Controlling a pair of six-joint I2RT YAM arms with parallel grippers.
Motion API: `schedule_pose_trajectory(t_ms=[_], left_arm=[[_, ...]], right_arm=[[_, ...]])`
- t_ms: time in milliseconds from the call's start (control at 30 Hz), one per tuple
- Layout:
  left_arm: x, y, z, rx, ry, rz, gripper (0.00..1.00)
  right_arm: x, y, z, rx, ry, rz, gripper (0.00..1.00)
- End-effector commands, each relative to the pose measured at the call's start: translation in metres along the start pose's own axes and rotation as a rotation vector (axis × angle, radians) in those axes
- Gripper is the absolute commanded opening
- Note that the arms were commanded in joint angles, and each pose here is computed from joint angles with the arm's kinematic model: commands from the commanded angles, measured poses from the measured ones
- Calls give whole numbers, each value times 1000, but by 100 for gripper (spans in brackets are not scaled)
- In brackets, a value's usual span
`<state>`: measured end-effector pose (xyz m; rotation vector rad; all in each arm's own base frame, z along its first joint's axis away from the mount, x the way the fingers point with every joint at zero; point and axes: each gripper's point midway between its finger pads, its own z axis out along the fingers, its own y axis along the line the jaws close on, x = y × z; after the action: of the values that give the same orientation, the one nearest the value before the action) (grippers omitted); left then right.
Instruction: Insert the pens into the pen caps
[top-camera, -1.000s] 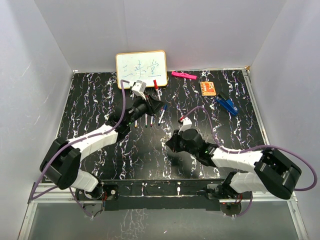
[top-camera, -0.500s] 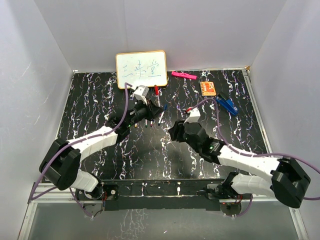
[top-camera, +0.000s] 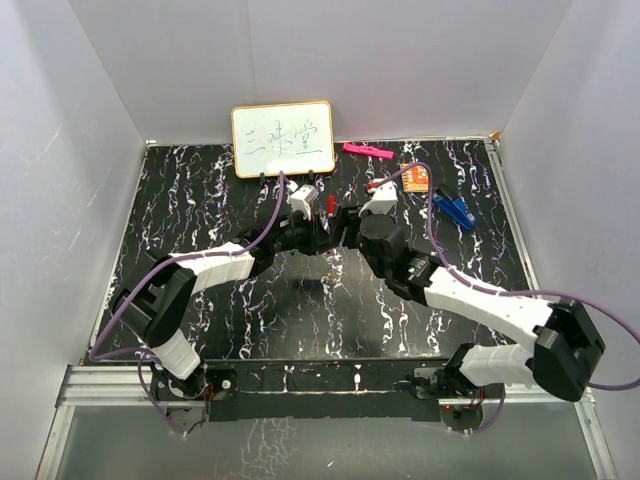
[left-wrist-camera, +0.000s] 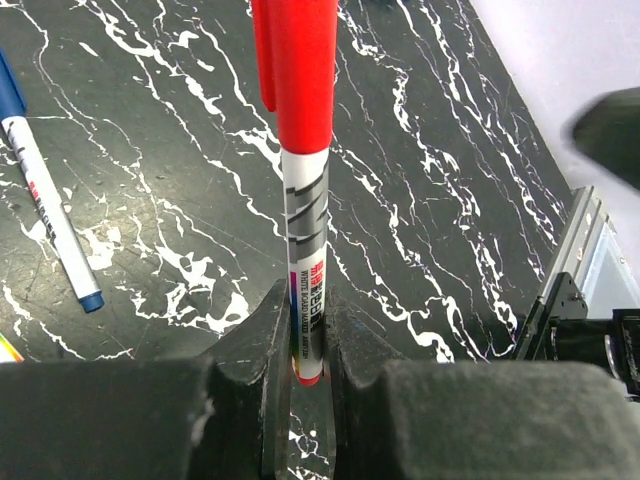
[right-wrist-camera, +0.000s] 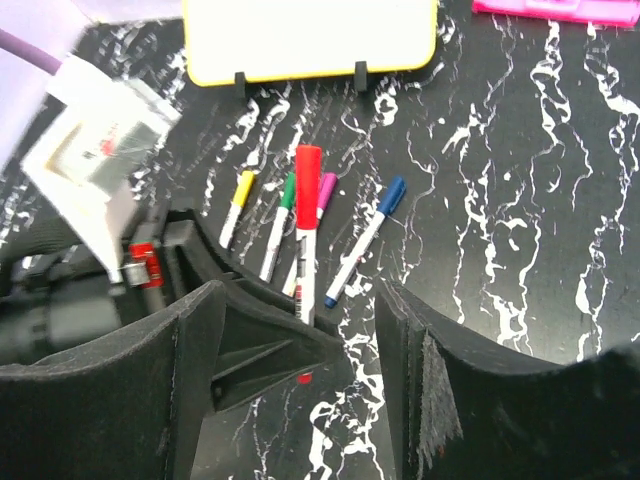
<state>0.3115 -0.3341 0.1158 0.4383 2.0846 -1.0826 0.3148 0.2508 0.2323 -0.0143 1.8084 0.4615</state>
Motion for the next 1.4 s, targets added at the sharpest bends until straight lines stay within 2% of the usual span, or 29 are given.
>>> schedule_pose_trajectory(t_ms=[0,167,500,833,967,1133,1233,1300,1367], left_arm=[[-13,-18,-2,58,-19,22,0],[-7,-17,-1,64,-6,10,0],[-5,-17,1,62,5,9,0],[-5,-20,4,71,6,6,0],[-8,-22,3,75,-1,10,0],[-7,-22,3,73,0,11,0],[-6,-20,2,63,-2,10,0],[-6,-19,2,55,-7,9,1],[-8,-18,1,46,-14,6,7]], right_arm=[[-9,-1,20,34,-19,14,59],[-1,-12,35,74,13,44,56],[7,-6,43,12,44,74,51],[17,2,50,-23,75,85,38],[25,2,56,-23,98,84,35],[29,3,60,-19,108,86,19],[27,2,60,-14,102,88,0],[25,-1,60,-1,94,89,0],[23,-4,61,14,85,88,0]])
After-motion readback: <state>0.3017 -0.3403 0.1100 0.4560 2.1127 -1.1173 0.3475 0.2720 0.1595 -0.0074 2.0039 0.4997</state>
